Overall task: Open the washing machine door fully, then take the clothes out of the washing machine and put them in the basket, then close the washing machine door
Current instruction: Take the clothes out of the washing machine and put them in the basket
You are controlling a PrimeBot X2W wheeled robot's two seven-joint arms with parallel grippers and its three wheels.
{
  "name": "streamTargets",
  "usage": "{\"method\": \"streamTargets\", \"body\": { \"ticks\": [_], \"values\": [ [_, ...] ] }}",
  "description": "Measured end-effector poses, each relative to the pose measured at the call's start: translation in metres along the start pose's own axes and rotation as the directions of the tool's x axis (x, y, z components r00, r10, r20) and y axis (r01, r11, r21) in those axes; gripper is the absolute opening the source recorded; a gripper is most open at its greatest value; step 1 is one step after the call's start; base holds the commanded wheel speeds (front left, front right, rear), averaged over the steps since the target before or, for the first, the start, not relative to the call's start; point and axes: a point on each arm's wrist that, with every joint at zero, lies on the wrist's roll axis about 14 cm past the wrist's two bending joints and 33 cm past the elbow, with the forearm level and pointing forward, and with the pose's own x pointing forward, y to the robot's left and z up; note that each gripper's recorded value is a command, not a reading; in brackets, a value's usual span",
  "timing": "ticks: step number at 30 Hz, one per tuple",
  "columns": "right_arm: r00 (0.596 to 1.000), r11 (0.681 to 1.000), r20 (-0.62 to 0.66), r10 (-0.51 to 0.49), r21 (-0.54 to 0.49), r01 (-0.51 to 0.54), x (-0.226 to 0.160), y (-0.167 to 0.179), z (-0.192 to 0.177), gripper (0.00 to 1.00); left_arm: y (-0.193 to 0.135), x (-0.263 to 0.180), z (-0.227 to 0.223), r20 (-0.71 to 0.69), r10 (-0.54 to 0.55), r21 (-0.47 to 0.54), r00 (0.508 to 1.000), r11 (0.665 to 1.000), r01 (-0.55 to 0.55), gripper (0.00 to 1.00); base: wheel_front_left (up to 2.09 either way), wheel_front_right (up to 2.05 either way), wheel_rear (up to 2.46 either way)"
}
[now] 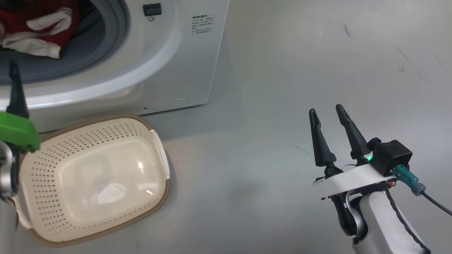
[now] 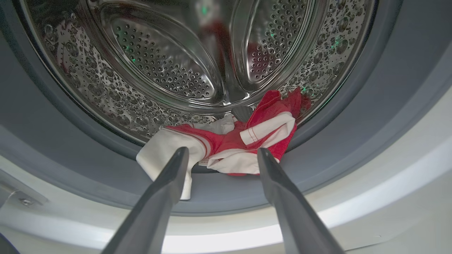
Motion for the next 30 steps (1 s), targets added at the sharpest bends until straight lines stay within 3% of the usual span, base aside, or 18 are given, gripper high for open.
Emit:
{"method": "streamTargets", "body": {
  "ticks": [12, 23, 30],
  "values": [
    [0.998, 0.998, -0.025, -0.062, -0.013, 0.062, 0.014, -0.025, -0.01, 1.0, 0.019, 0.07, -0.027, -0.145, 0.057, 0.162, 0.988, 0.986, -0.033, 1.0, 0.0, 0.0, 0.0],
    [0.995, 0.997, -0.049, -0.081, -0.021, 0.08, 0.018, -0.032, -0.018, 1.0, 0.019, 0.1, -0.05, -0.26, 0.088, 0.287, 0.962, 0.958, -0.01, 1.0, 0.0, 0.0, 0.0],
    [0.994, 0.996, -0.055, -0.09, -0.013, 0.089, 0.017, -0.034, -0.02, 1.0, 0.035, 0.111, -0.052, -0.305, 0.148, 0.33, 0.941, 0.943, -0.041, 1.0, 0.0, 0.0, 0.0]
  ]
}}
